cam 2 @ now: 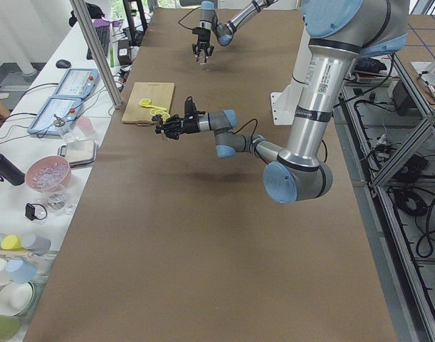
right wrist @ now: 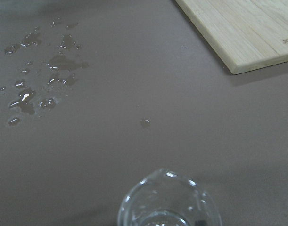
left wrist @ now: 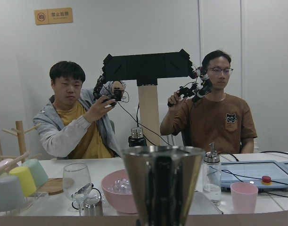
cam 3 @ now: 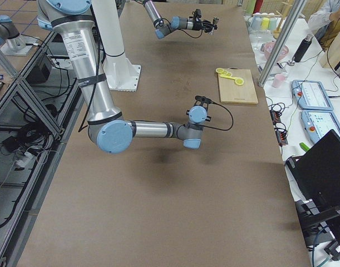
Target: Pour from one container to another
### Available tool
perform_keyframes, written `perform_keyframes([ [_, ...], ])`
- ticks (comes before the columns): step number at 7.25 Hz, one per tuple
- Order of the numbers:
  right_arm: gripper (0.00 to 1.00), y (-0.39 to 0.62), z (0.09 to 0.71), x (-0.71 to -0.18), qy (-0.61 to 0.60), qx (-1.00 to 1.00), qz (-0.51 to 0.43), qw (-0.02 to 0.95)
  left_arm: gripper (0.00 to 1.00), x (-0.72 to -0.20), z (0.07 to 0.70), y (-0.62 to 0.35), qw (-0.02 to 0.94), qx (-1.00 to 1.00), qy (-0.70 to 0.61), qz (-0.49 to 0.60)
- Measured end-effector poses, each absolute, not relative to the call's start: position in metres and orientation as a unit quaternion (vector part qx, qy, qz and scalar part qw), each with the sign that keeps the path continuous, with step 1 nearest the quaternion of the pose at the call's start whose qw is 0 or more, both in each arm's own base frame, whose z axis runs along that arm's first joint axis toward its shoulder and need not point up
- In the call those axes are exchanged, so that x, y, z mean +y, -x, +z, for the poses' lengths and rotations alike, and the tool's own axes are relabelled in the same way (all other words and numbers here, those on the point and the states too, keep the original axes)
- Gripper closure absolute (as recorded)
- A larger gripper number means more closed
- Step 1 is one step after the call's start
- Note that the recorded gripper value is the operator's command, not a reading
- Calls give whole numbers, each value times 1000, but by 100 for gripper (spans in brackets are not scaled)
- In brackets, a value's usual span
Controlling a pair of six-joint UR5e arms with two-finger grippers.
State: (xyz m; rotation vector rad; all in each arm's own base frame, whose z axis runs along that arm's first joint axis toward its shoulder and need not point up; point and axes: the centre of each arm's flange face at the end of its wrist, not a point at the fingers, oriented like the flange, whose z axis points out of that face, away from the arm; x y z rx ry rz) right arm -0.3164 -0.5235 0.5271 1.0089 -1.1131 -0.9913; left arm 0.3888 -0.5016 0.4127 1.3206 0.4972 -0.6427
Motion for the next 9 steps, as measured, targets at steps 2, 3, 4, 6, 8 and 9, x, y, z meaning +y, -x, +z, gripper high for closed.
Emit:
perform_keyframes([
  [2, 100, 326, 532, -520, -435, -483, -432, 625, 100, -503, 431, -393, 722, 189, -588, -311],
  [3, 100, 330, 533, -518, -434, -483, -433, 625, 100, -502, 445, -391, 725, 174, -584, -321],
  [4, 89, 333, 533, -516, -434, -483, -435, 624, 100, -500, 458, -389, 727, 163, -579, -330],
  [6, 63, 337, 533, -515, -434, -482, -436, 624, 100, -499, 472, -390, 723, 148, -576, -352],
  [8, 42, 340, 531, -514, -438, -479, -436, 624, 100, -502, 480, -395, 717, 118, -574, -377],
  [9, 36, 342, 530, -515, -441, -477, -435, 624, 100, -503, 485, -397, 715, 102, -572, -389],
])
